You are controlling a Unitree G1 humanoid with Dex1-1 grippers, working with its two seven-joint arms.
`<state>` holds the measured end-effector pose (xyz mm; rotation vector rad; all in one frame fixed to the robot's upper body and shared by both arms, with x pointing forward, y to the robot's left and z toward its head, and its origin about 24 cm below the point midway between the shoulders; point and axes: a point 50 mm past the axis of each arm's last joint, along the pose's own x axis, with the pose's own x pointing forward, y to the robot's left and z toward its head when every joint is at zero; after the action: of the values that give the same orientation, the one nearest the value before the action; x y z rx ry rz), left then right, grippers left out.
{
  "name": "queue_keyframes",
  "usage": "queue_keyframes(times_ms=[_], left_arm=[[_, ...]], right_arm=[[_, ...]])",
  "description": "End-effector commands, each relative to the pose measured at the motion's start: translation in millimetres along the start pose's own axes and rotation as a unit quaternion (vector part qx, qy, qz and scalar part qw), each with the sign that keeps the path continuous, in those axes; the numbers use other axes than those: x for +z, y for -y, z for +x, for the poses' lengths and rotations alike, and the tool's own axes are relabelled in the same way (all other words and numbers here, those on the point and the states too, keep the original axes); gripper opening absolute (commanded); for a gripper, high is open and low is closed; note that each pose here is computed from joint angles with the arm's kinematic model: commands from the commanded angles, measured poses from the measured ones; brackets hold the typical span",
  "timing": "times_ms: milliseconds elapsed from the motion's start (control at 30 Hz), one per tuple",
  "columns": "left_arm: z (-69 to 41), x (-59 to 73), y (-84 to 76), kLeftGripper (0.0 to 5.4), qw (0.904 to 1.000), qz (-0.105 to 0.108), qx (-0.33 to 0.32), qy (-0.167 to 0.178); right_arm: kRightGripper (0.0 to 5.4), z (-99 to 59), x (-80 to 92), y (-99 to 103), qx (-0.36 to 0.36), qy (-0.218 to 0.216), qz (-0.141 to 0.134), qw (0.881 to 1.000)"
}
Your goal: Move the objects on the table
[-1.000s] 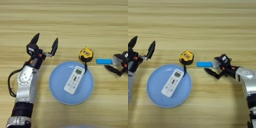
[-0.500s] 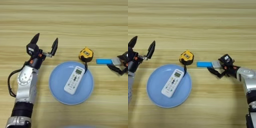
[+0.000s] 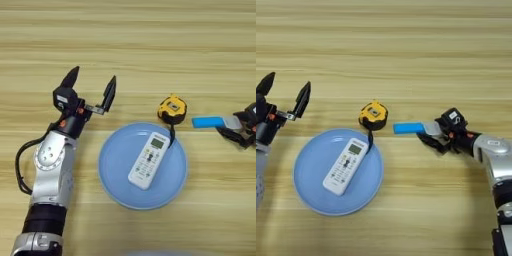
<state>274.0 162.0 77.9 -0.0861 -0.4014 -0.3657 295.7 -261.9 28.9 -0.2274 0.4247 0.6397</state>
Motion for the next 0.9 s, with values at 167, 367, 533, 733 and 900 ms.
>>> queue_keyframes(times_ms=[167, 367, 533, 733, 900], left_arm=[[2.2, 1.8, -1.0, 5.4, 0.9999, 0.01, -0.005, 0.004], [2.4, 1.8, -1.6, 5.4, 0.9999, 0.01, -0.005, 0.004], [2.5, 1.5, -1.3, 5.4, 0.9999, 0.01, -0.005, 0.004], [2.8, 0.8, -2.0, 5.4, 0.9999, 0.01, -0.005, 0.003], [3.0, -0.2, -1.8, 5.4, 0.9999, 0.01, -0.004, 0.002]], right_arm=[[3.16, -16.2, -23.6, -12, 0.032, -0.065, -0.005, 0.997], [3.13, -21.2, -15.1, -13, 0.026, -0.046, -0.01, 0.999], [3.12, -21.1, -5.6, -18, 0.026, -0.025, -0.018, 0.999], [3.12, -28.9, 25.7, -24, 0.026, 0.033, -0.049, 0.998], [3.12, -35.4, 52.3, -41, 0.047, 0.073, -0.085, 0.993]])
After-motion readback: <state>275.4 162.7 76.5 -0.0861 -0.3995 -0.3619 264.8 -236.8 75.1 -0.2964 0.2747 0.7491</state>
